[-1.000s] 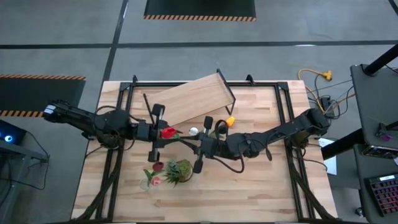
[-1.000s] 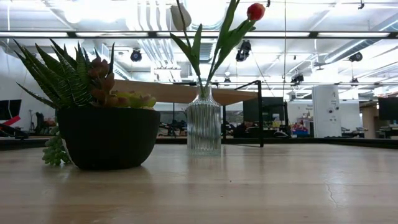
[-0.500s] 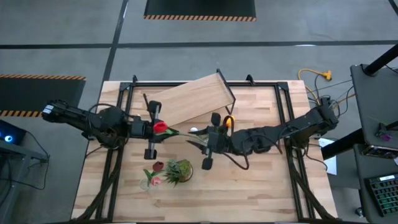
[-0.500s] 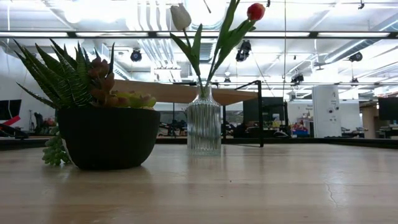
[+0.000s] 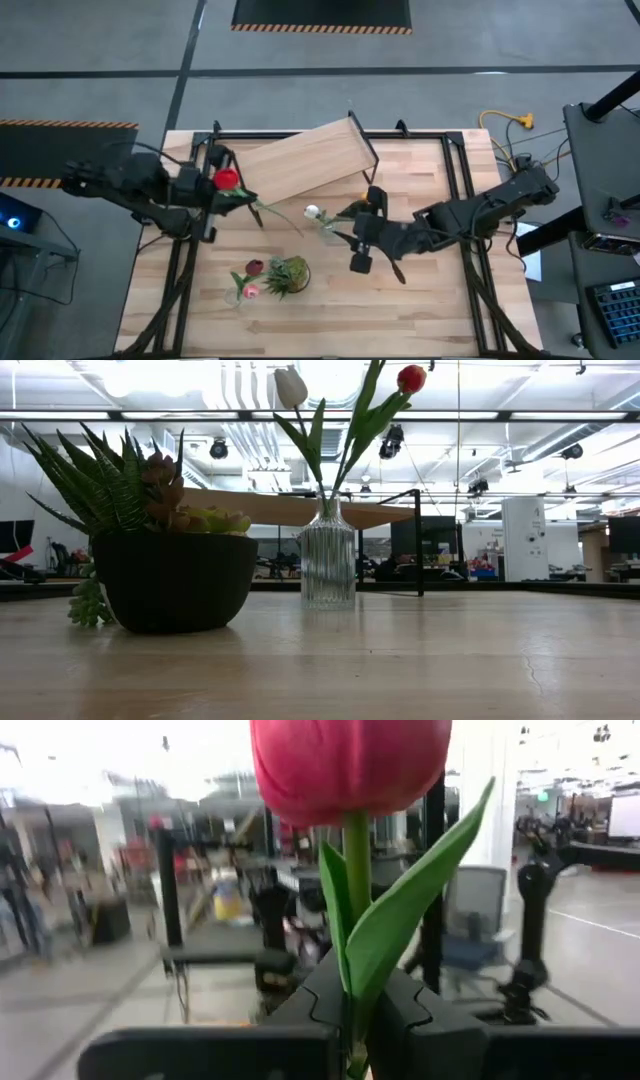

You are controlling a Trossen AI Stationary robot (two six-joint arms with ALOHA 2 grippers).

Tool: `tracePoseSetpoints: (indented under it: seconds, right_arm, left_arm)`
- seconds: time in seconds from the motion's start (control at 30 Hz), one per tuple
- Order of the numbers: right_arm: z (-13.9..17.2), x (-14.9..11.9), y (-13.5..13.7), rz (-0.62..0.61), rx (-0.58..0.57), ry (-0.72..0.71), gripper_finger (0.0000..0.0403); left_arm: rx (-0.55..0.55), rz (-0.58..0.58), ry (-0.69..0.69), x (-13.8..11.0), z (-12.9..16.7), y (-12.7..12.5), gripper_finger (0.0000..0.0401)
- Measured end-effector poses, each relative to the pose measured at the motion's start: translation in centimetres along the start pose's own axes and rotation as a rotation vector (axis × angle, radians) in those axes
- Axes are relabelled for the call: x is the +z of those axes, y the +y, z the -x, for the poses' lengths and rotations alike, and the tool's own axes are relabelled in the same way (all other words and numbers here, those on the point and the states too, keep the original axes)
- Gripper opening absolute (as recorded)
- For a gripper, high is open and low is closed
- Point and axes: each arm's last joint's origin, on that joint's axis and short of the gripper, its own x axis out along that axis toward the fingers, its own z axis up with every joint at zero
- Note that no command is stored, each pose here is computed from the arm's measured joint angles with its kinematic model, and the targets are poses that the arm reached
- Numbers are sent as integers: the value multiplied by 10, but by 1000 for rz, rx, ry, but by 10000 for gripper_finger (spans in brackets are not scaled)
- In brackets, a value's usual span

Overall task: Pick and place flowers into a vace then onto a shelf
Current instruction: Put the middle red tulip into the bottom transparent vase

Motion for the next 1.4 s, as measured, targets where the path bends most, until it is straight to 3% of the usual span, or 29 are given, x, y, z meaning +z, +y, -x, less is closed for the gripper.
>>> tracePoseSetpoints:
  seconds: [0.13, 0.3, 0.43, 0.57, 0.67, 0.77, 0.87, 1.03, 1.27, 1.4]
  right_arm:
    - [11, -1, 4, 20, 28, 5, 180]
    - [30, -10, 14, 84, 62, 29, 180]
    - [40, -38, 23, 133, -10, -3, 179]
    - [54, -67, 11, 103, 33, -48, 169]
    - [61, -94, 1, 143, 165, -94, 159]
    - [60, -124, -4, 204, 428, -209, 147]
    - [52, -146, -18, 155, 558, -371, 134]
    - [35, -178, -52, 99, 492, -361, 107]
    - [33, -191, -103, 73, 445, -432, 69]
    - [41, -199, -129, -26, 394, -490, 54]
  left_arm:
    - [-29, 58, 124, 14, 5, -2, 0]
    - [16, 56, 218, 21, 5, -1, 0]
    - [68, 41, 241, 20, 7, 1, 0]
    - [122, 19, 261, 19, 13, 4, 0]
    - [136, 14, 244, 22, 19, 6, 0]
    - [138, 11, 227, 26, 26, 7, 0]
    - [164, -3, 220, 28, 32, 9, 0]
    - [194, -17, 213, 30, 38, 12, 0]
    - [258, -35, 213, 32, 50, 16, 0]
    - [266, -30, 200, 35, 57, 18, 0]
